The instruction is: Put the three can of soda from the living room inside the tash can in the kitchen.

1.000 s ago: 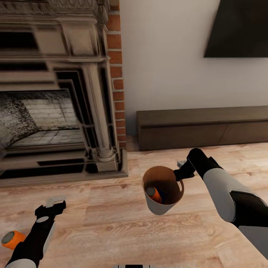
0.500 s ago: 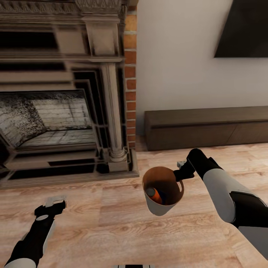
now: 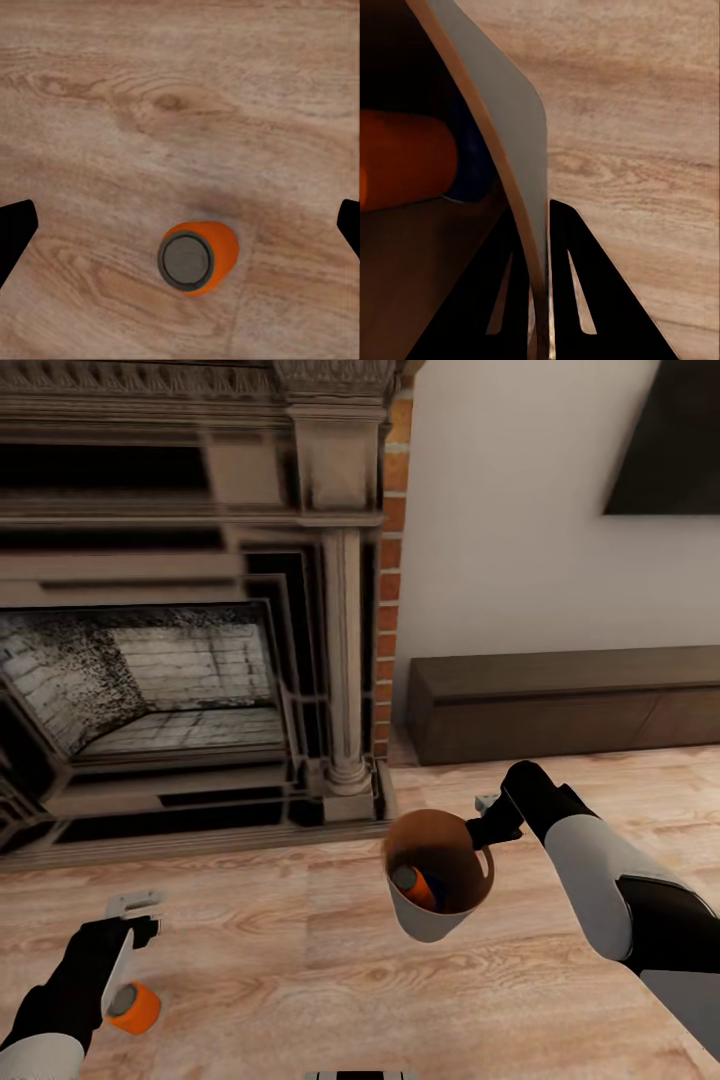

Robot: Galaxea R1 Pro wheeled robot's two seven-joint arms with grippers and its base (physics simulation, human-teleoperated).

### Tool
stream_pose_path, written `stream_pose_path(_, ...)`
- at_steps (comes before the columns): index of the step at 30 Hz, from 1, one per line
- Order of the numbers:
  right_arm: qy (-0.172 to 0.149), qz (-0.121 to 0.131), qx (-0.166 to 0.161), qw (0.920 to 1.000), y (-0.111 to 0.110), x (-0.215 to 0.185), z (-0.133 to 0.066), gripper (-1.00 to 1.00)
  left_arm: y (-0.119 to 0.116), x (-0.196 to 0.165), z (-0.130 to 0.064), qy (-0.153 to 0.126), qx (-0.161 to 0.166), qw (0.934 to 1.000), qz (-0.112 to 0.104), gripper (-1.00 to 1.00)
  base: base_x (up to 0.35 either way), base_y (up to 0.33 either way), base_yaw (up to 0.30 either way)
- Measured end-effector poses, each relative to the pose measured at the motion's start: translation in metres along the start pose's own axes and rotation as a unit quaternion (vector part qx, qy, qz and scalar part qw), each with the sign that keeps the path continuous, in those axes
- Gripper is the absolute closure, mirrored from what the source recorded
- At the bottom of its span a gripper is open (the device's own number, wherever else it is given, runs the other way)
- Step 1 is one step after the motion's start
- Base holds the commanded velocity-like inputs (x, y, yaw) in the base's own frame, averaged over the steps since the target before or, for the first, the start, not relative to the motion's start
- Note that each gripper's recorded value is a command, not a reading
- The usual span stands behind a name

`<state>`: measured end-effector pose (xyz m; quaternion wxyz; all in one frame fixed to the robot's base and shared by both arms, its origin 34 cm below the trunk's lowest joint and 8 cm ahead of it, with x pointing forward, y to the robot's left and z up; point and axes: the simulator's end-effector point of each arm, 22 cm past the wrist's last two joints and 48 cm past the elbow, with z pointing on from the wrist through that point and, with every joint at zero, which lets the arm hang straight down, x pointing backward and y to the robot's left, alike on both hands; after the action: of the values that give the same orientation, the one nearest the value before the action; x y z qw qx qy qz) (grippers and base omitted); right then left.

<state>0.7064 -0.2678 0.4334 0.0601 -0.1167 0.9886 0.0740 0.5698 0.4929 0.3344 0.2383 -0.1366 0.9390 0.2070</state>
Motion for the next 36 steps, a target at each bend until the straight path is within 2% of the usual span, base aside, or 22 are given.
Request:
stream_pose_path(6,0.001,-0.001,0.011,0.9999,-0.004,0.000,0.001,1.00,0.004,0.013,-0.001,0.036,-0.003,0.9994,0.005,-1.00,0.000,0.285,0.000)
stream_pose_path(8,-0.001,0.002,0.008,1.0000,-0.002,-0.001,0.001,1.00,0.005,0.020,-0.001,0.051,-0.005,0.9986,0.009,-1.00,0.000,0.086,0.000)
stream_pose_path(15,0.001,-0.001,0.013,0.9999,-0.003,0.000,0.001,1.00,0.003,0.033,-0.003,0.076,-0.003,0.9969,0.016,-1.00,0.000,0.025,0.000)
stream_pose_path(29,0.005,0.002,0.008,1.0000,-0.001,0.006,0.006,1.00,-0.008,0.048,-0.002,0.099,0.008,0.9948,0.021,-1.00,0.000,0.001,0.000)
stream_pose_path(36,0.006,0.000,0.009,0.9999,-0.001,0.006,0.007,1.00,-0.009,0.051,-0.001,0.101,0.009,0.9946,0.022,-1.00,0.000,0.000,0.000)
